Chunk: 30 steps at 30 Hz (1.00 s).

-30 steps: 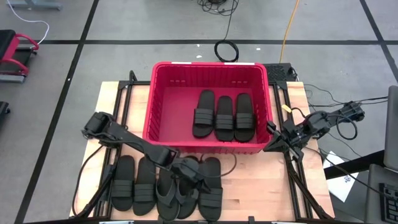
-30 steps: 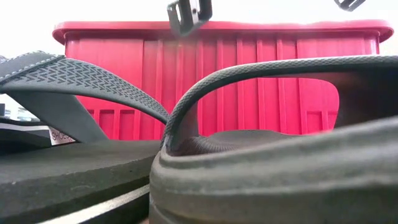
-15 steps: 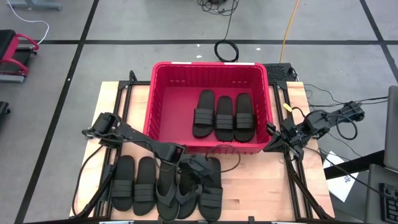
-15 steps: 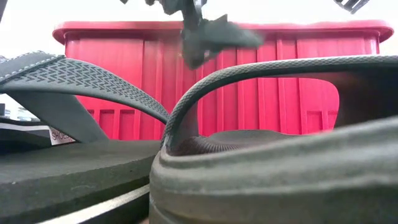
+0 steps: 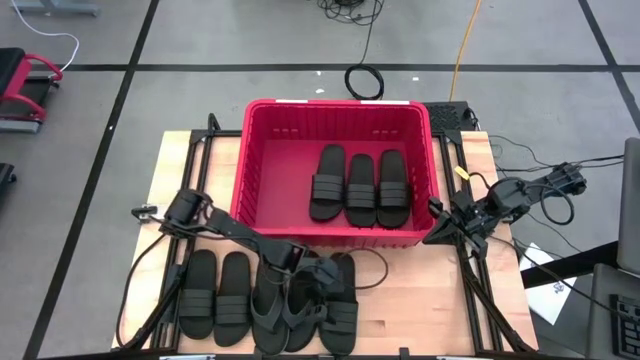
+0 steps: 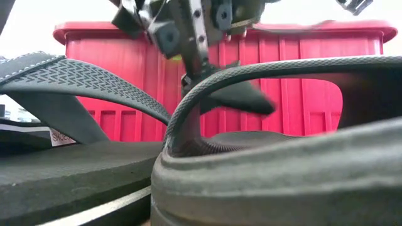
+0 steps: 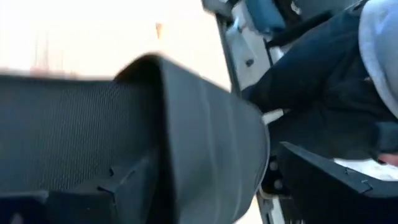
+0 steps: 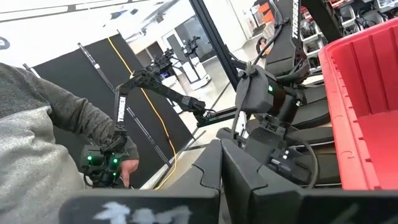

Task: Pick and place slides into bin
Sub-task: Put the slipper into the bin

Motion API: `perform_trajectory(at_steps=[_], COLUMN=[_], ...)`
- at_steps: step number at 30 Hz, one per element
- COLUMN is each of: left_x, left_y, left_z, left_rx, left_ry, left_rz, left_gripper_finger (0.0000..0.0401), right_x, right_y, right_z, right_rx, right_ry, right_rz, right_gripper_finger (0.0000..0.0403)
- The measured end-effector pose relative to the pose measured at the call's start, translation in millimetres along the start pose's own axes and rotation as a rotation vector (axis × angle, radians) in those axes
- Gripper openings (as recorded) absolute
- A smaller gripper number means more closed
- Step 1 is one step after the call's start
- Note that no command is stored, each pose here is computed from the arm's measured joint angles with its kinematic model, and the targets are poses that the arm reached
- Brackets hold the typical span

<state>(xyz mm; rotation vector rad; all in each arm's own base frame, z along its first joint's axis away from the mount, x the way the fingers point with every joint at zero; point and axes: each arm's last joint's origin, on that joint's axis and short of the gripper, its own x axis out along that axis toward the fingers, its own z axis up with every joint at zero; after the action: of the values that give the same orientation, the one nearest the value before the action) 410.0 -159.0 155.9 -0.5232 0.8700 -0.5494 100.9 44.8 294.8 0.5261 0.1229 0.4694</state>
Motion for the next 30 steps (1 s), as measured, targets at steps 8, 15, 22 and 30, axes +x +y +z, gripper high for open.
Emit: perform_trajectory(at_steps=[8, 15, 22, 30], left_x=[5.9, 7.2, 4.3, -43.3], left_y=[3.9, 4.5, -13.8, -97.0], left_z=[-1.1, -0.8, 11.0, 53.0], left_rx=[0.026, 0.068, 0.190, 0.399], left_ry=[-0.015, -0.022, -0.068, -0.070], left_rz=[-0.006, -0.019, -0.123, -0.152], left_gripper_finger=[0.0293, 0.0088, 0.0017, 0.0008], right_x=[0.1, 0.1, 0.1, 0.1], right_y=[0.0, -0.1, -0.1, 0.5], right_z=[0.0, 0.0, 0.0, -0.5], right_rx=[-0.001, -0.021, -0.027, -0.058], right_ry=[0.000, 0.000, 0.000, 0.014], right_rz=[0.000, -0.001, -0.001, 0.020], right_gripper_finger=[0.0000, 0.0000, 0.0000, 0.0000])
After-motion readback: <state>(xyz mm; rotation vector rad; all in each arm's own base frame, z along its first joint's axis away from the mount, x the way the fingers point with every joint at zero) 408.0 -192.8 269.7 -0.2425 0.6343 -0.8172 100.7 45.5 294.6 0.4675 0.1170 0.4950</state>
